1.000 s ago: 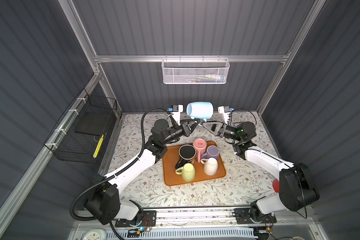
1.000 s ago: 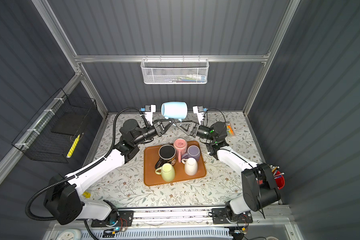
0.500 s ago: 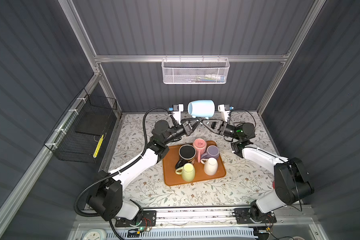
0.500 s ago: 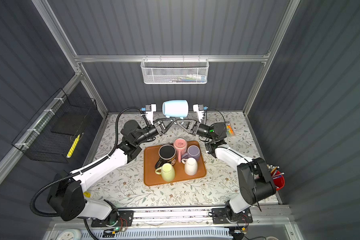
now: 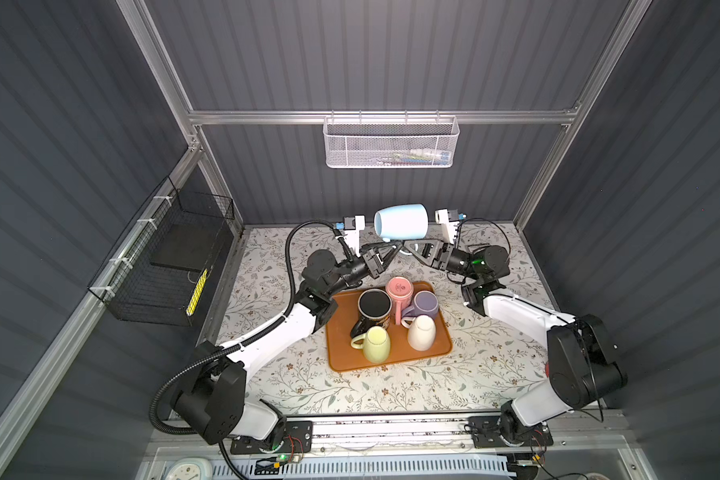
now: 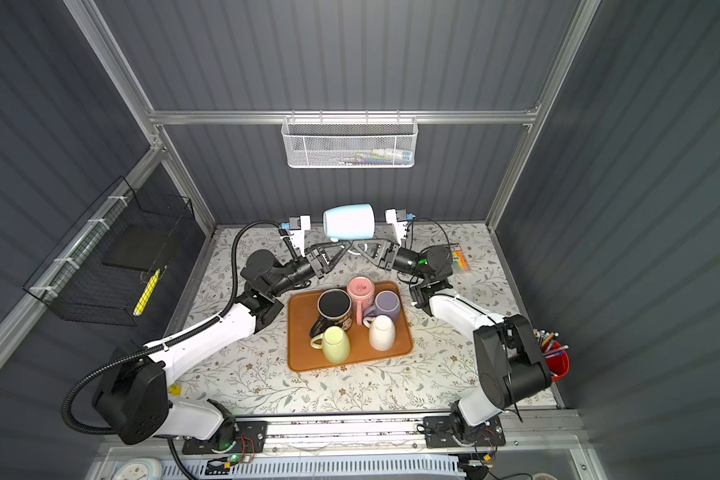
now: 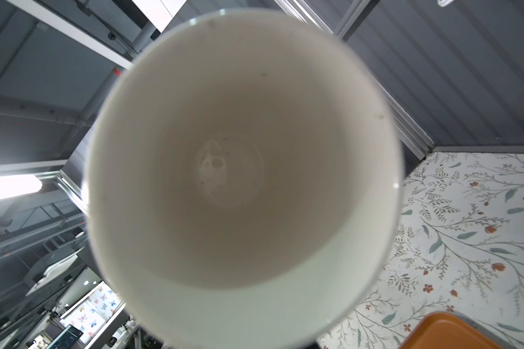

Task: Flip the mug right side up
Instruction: 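Grasp the light blue mug with the right gripper beside the left gripper, then open left gripper and withdraw it while right gripper carries the mug away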

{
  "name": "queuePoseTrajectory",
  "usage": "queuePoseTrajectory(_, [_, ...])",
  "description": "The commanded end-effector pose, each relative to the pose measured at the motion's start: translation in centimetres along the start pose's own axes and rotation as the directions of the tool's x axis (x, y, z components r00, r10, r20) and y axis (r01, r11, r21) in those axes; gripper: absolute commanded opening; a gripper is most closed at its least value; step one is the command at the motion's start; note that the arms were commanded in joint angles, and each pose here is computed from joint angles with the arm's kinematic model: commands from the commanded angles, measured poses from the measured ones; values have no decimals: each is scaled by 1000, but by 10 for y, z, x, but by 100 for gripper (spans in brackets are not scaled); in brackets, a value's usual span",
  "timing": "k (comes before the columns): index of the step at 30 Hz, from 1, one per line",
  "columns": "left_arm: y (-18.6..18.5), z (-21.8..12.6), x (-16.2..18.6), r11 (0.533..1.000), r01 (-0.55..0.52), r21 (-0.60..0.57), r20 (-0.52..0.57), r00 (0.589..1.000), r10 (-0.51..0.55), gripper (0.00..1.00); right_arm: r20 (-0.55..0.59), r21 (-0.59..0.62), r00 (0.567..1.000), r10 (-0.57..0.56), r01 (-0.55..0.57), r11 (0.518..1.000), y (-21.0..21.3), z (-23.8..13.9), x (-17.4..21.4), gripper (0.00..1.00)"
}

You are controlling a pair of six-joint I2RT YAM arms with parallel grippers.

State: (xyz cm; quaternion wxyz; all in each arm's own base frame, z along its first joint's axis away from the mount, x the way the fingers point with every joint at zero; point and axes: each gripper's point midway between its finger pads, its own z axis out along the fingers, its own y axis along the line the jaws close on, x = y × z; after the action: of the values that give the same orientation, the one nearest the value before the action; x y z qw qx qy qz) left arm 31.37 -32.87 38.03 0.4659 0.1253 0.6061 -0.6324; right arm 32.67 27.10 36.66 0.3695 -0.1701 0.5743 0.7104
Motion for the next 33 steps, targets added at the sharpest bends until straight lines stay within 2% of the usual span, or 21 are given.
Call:
queuePoseTrajectory(1, [-8, -6, -9, 1000, -27, 16, 35, 999, 27, 0, 67, -48, 992, -109, 112, 993, 23, -2, -19, 18])
queuePoseTrajectory(8, [-2, -7, -4, 1000, -12, 10, 32, 999, 12, 0, 72, -47, 992, -105, 109, 993, 22, -3, -19, 0])
queuePoseTrajectory(13, [2, -6, 0, 1000, -6, 3, 21, 1000, 6, 0, 77, -41, 992, -101, 105, 994, 20, -4, -19, 0])
queuePoseTrajectory(14, [4, -6, 2, 1000, -3, -2, 15, 1000, 3, 3, 76, -42, 992, -102, 106, 994, 20, -4, -18, 0])
queuePoseTrajectory(18, [7, -6, 7, 1000, -9, -8, -4, 1000, 9, 35, 80, -31, 991, -103, 106, 994, 20, -7, -19, 0])
queuePoseTrajectory(21, [9, -8, 8, 999, -22, -25, -7, 1000, 22, 51, 80, -20, 992, -102, 104, 994, 19, -10, -18, 0])
queuePoseTrajectory(28, [15, -17, 12, 995, -62, -78, -23, 998, 61, 69, 75, 19, 992, -105, 104, 994, 14, -16, -16, 0])
queuePoseTrajectory(33, [20, -34, 15, 980, -115, -160, -41, 993, 110, 86, 56, 122, 992, -113, 106, 987, 1, -21, -12, 0])
